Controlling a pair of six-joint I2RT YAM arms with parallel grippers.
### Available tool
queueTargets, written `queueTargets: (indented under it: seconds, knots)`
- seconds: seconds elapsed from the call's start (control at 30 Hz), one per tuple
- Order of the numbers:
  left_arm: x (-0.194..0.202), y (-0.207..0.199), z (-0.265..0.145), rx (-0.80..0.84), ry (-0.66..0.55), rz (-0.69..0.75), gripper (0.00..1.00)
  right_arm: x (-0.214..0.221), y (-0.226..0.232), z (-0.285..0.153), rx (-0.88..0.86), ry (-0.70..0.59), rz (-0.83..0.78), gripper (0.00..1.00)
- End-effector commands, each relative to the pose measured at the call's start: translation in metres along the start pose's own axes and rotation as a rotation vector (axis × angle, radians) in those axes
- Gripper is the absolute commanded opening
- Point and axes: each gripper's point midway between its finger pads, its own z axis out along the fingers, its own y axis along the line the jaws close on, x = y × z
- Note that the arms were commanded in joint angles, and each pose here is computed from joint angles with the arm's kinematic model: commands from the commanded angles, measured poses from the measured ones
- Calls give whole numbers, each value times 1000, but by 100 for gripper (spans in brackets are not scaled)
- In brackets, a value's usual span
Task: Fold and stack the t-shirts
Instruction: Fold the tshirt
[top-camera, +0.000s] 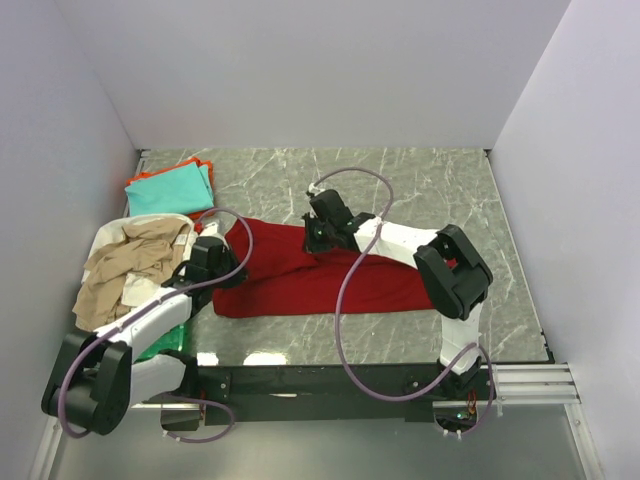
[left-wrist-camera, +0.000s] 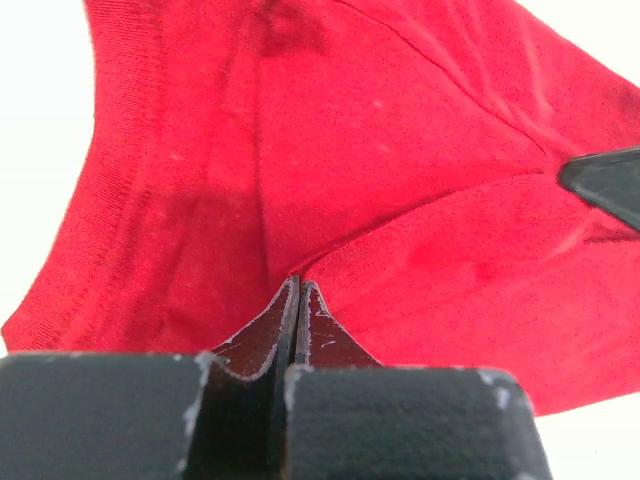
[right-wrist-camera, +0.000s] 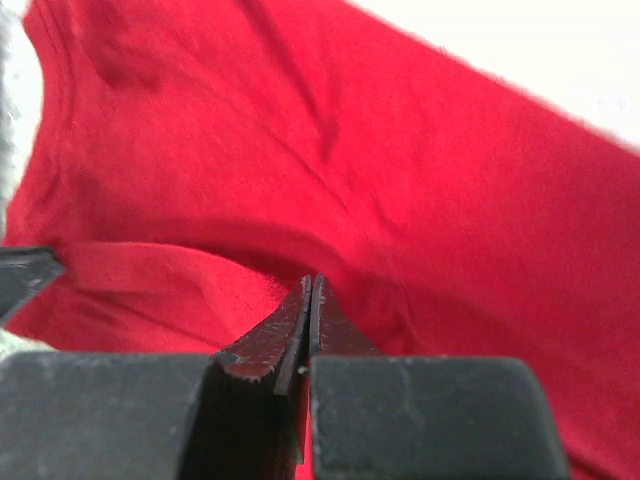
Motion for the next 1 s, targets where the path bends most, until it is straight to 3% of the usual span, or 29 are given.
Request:
queueTargets:
  seconds: [0.0,0.27,0.97]
  knots:
    - [-3,-11,-9,30,-23,16,0,-27,19,-29,-49,-109,0,0]
    - [-2,-13,-22,-10,-59,44,0,-21,18,-44,-57,-124,12,0]
    - [26,-22,-33,5,5,30,0,5,2,-49,-25,-96,29,0]
